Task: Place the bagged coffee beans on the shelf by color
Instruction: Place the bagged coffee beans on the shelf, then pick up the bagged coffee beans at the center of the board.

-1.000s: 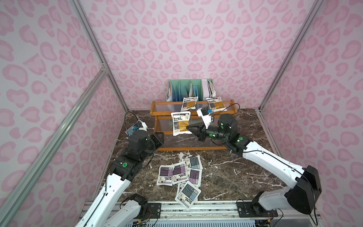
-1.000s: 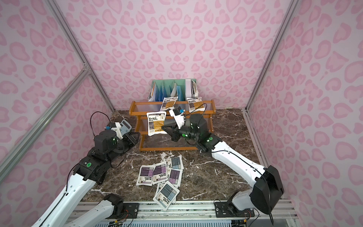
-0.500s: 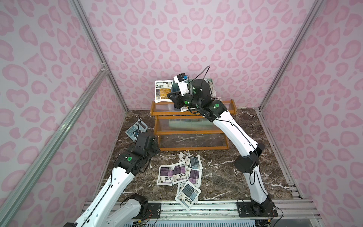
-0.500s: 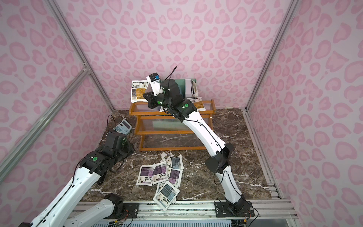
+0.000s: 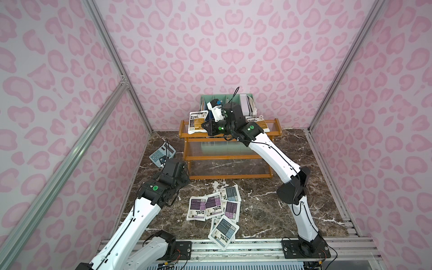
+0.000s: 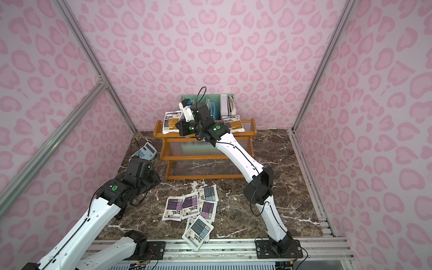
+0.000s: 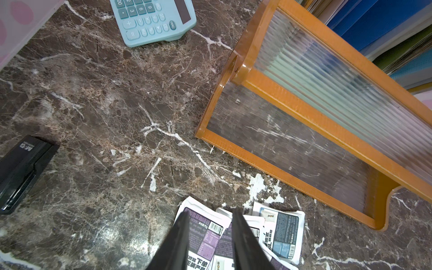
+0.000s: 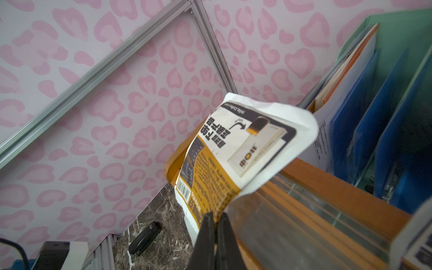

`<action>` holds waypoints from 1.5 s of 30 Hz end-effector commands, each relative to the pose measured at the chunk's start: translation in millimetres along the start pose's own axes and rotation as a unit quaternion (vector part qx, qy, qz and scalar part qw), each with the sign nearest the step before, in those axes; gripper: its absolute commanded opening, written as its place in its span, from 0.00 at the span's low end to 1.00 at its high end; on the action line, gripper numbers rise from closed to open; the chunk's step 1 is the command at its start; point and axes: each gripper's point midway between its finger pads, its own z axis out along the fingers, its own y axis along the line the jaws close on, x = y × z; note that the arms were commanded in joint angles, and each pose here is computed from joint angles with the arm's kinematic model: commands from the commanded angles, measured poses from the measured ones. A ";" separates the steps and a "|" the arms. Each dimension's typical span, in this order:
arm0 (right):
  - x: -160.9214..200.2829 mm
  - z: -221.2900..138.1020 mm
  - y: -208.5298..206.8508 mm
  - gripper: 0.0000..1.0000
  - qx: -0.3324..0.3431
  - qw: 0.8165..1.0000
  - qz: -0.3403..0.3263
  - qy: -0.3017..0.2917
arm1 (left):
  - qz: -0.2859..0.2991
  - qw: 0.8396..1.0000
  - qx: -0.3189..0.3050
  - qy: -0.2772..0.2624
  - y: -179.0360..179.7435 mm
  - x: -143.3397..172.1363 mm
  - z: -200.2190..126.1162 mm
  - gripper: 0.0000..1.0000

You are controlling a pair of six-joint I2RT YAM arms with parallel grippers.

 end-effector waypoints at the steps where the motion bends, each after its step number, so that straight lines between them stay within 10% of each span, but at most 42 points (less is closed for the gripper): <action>1: 0.5 3.3 2.1 0.00 -0.015 1.000 0.003 0.000 | -0.001 1.000 -0.005 0.007 2.5 3.4 0.5 0.35; 6: 5.3 8.2 -5.4 0.01 -0.015 1.000 0.008 0.007 | 0.001 1.000 -0.008 0.007 3.4 2.7 -0.6 0.35; 14: 3.5 -0.3 -2.4 0.55 0.017 1.000 -0.025 0.005 | 0.001 1.000 -0.008 0.011 4.7 5.2 -1.0 0.35; 23: 14.4 -48.7 37.6 0.61 0.074 0.988 -0.130 0.024 | 0.021 0.999 -0.006 0.028 1.7 12.0 8.0 0.35; 32: 149.6 -127.3 30.3 0.58 0.018 0.991 -0.084 0.102 | 0.053 0.988 -0.007 0.143 1.0 59.1 32.0 0.35; 45: 325.5 -116.8 3.8 0.50 -0.091 0.971 0.007 0.222 | 0.162 0.925 0.097 0.330 -24.0 155.4 54.8 0.31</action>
